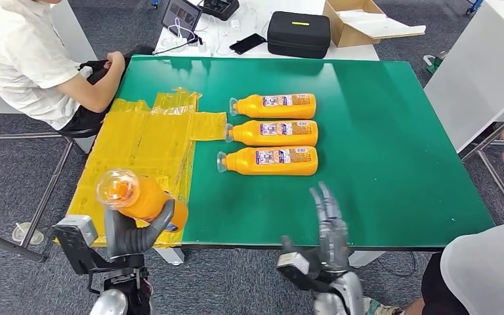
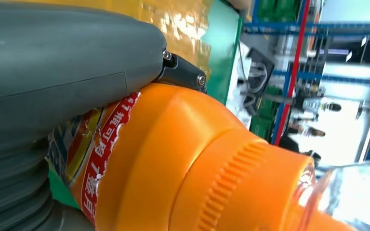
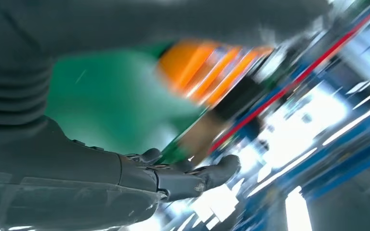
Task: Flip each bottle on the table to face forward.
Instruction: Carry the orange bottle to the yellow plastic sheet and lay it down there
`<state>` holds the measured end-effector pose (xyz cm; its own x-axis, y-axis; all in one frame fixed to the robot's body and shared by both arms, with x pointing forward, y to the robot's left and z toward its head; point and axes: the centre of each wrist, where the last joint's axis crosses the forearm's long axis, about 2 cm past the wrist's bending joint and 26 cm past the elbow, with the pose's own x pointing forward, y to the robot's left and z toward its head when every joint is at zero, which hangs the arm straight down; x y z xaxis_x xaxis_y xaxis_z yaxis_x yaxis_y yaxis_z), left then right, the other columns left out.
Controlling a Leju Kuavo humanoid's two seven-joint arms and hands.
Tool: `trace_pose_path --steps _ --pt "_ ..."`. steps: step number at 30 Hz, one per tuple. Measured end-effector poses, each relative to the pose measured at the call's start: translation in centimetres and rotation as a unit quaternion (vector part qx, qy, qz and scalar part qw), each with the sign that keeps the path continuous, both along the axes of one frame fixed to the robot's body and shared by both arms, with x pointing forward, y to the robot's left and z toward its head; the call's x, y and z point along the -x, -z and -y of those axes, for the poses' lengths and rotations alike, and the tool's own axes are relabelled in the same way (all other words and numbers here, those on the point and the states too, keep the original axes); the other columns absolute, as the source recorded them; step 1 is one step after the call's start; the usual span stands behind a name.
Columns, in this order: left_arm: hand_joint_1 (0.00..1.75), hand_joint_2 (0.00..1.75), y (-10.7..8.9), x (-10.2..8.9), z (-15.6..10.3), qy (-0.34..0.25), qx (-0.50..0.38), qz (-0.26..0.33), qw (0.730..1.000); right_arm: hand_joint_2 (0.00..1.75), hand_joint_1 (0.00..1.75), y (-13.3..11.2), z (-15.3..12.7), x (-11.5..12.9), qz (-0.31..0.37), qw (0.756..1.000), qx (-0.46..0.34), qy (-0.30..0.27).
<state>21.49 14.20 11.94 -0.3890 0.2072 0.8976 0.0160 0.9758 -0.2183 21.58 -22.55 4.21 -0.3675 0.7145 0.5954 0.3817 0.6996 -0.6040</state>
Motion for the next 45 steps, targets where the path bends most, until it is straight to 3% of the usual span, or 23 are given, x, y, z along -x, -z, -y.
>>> trace_pose_path --steps 3,5,8,11,16,19,34,35,36,39,40,42,45 --pt "1.49 1.75 0.0 -0.4 -1.0 -0.047 -0.064 0.006 0.997 0.0 0.0 -0.4 2.5 0.6 0.01 0.998 -0.01 0.067" --pt "1.56 1.75 0.1 -1.0 -1.7 -0.094 -0.188 0.023 0.977 0.0 0.0 -0.6 3.2 0.8 0.015 0.995 -0.027 0.09" --pt "1.73 1.75 1.1 -2.8 -2.5 -0.128 -0.419 0.068 0.896 0.0 0.0 -1.0 3.0 0.4 0.023 0.994 -0.047 0.093" --pt "1.75 1.75 2.4 -5.0 -3.0 -0.106 -0.541 0.071 0.831 0.0 0.0 -1.6 2.1 -0.8 0.036 0.994 -0.063 0.078" --pt "1.75 1.75 3.8 -9.0 -3.6 -0.078 -0.609 0.024 0.789 0.0 0.0 -2.4 -0.1 -2.4 0.047 0.995 -0.085 0.038" --pt "1.75 1.75 4.3 -10.4 -4.0 -0.065 -0.644 0.016 0.762 0.0 0.0 -2.5 -1.2 -2.9 0.047 0.995 -0.089 0.016" --pt "1.71 1.75 5.7 -11.7 -4.7 -0.02 -0.684 -0.008 0.729 0.0 0.0 -2.2 -2.3 -3.2 0.037 0.995 -0.089 -0.015" --pt "1.65 1.75 5.8 -11.7 -4.7 -0.01 -0.687 -0.009 0.726 0.0 0.0 -2.2 -2.4 -3.2 0.036 0.995 -0.09 -0.018" --pt "1.44 1.75 5.9 -11.7 -4.6 0.0 -0.689 -0.011 0.725 0.0 0.0 -2.2 -2.5 -3.2 0.036 0.995 -0.091 -0.02" --pt "0.41 1.75 6.1 -11.9 -4.3 0.026 -0.693 -0.027 0.72 0.0 0.0 -2.2 -2.9 -3.3 0.035 0.995 -0.094 -0.028" --pt "0.19 1.75 6.2 -12.0 -4.2 0.035 -0.695 -0.035 0.717 0.0 0.0 -2.2 -3.0 -3.3 0.034 0.995 -0.094 -0.03" --pt "0.02 1.75 6.4 -12.3 -4.3 0.062 -0.7 -0.058 0.709 0.0 0.0 -2.2 -3.2 -3.4 0.033 0.994 -0.095 -0.035" --pt "0.0 1.75 6.6 -12.6 -4.6 0.104 -0.704 -0.093 0.697 0.0 0.0 -2.1 -3.4 -3.4 0.03 0.994 -0.097 -0.04"
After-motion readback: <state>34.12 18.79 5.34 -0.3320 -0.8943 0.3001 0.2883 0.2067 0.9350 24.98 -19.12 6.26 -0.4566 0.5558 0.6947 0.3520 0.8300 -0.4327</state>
